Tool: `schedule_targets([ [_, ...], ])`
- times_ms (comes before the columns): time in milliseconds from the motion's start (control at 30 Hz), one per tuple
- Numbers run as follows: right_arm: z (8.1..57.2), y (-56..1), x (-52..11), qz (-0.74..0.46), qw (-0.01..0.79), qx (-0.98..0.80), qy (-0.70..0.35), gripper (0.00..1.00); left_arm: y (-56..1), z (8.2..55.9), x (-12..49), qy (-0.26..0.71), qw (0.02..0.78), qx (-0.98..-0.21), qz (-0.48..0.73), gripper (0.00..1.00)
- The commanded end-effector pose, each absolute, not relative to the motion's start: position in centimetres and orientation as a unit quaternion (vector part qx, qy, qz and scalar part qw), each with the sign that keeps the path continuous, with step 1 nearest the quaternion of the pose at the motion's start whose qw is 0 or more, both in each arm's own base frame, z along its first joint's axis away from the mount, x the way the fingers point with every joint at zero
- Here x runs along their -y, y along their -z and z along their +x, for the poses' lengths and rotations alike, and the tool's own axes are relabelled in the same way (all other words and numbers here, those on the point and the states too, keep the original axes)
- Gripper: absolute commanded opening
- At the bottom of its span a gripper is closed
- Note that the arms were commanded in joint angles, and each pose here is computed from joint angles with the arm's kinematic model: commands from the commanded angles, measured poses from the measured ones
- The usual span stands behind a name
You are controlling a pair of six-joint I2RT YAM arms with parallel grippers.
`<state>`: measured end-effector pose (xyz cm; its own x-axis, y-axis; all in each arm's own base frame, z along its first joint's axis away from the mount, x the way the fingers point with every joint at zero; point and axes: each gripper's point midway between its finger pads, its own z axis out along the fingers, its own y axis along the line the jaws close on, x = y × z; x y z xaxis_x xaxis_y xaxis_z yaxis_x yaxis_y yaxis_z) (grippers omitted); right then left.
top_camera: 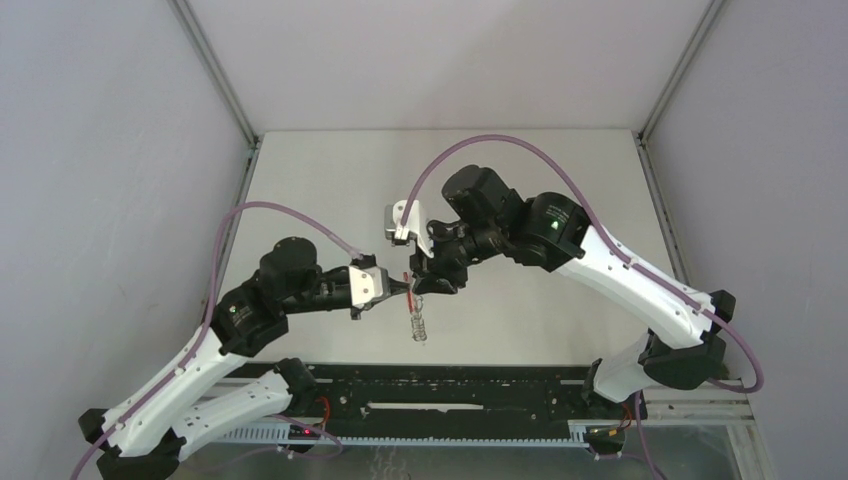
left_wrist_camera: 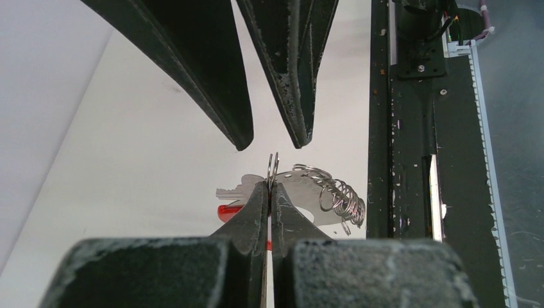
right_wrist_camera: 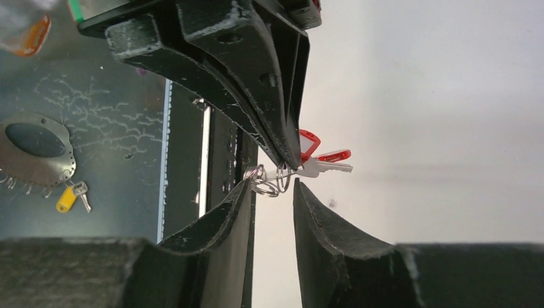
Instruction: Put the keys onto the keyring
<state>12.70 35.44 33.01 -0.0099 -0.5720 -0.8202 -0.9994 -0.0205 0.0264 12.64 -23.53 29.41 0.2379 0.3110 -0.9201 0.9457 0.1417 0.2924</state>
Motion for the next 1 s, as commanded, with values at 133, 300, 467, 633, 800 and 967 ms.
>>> schedule_targets([
  [133, 12.0, -33.6, -35.6, -0.663, 0.319, -0.599, -0.316, 0.35, -32.7, 12.3, 23.5, 0.298, 0.568, -0.501, 0.582, 0.0],
  [300, 11.8, -32.8, -36.0, -0.669, 0.311, -0.598, -0.313, 0.3, -33.0, 12.2, 23.4, 0.3, 0.572, -0.498, 0.578, 0.0],
  [467, 11.8, -32.2, -36.6, -0.674, 0.312, -0.596, -0.305, 0.23, -33.3, 12.0, 23.4, 0.304, 0.576, -0.494, 0.576, 0.0],
  [633, 12.0, -32.3, -37.0, -0.673, 0.322, -0.594, -0.3, 0.17, -33.3, 11.9, 23.4, 0.306, 0.576, -0.493, 0.576, 0.0],
  [800, 12.7, -32.1, -37.0, -0.667, 0.335, -0.603, -0.282, 0.25, -33.4, 11.7, 23.4, 0.31, 0.576, -0.49, 0.577, 0.0],
  [967, 13.4, -32.6, -37.1, -0.655, 0.36, -0.604, -0.276, 0.33, -33.4, 11.5, 23.3, 0.312, 0.576, -0.487, 0.577, 0.0],
])
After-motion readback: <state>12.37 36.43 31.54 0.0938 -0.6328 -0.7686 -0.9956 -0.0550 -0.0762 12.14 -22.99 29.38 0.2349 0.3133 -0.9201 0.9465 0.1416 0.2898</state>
